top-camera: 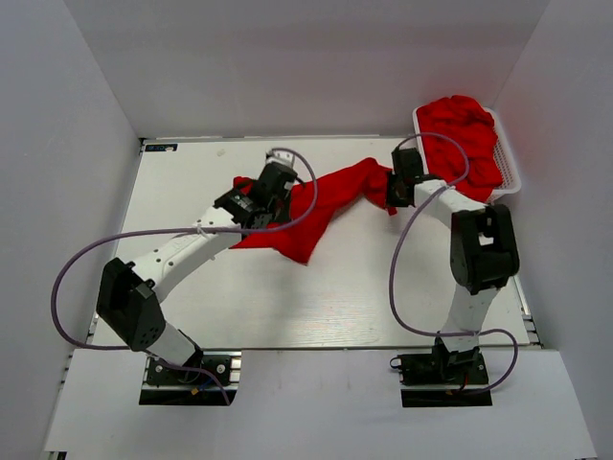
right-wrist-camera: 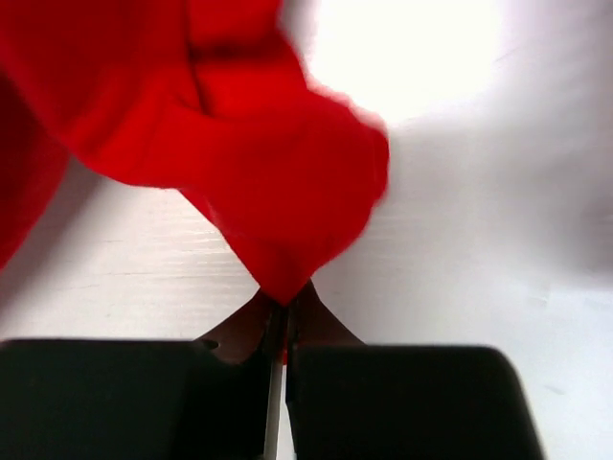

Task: Fold and stack the t-shirts
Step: Flatten out the tshirt

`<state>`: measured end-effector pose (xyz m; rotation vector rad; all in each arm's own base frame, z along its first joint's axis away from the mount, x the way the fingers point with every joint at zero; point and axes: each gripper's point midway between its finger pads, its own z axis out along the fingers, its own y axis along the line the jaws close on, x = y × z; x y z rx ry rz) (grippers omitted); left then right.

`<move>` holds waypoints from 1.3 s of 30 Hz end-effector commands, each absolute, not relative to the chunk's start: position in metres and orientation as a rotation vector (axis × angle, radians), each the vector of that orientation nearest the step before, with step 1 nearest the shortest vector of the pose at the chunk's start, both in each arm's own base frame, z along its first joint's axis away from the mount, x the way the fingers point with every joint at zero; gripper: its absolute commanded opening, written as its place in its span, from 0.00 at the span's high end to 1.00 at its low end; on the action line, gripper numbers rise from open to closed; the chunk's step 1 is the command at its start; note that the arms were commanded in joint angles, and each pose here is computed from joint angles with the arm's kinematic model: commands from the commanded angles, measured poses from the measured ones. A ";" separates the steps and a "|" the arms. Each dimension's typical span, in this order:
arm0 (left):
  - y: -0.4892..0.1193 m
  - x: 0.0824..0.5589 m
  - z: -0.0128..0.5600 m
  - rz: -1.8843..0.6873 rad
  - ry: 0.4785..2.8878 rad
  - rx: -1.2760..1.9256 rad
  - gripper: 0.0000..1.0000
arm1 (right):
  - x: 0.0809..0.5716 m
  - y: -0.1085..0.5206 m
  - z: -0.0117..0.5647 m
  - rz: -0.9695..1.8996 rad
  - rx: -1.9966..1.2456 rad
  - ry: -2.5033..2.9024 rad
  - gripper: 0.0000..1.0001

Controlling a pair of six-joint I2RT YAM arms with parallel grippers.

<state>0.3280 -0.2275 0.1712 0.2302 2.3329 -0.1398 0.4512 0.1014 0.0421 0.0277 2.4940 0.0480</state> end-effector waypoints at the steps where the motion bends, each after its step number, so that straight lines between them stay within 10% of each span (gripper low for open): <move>1: -0.195 0.358 0.252 -0.045 2.128 0.027 1.00 | 0.477 0.080 0.163 -0.042 0.019 2.183 1.00; 13: -0.085 0.355 0.482 0.219 1.543 -0.212 1.00 | 0.431 0.014 0.355 -0.236 0.125 1.795 1.00; 39: 0.012 0.095 0.753 -0.199 0.703 0.032 1.00 | 0.150 0.035 0.634 0.142 -0.180 1.109 1.00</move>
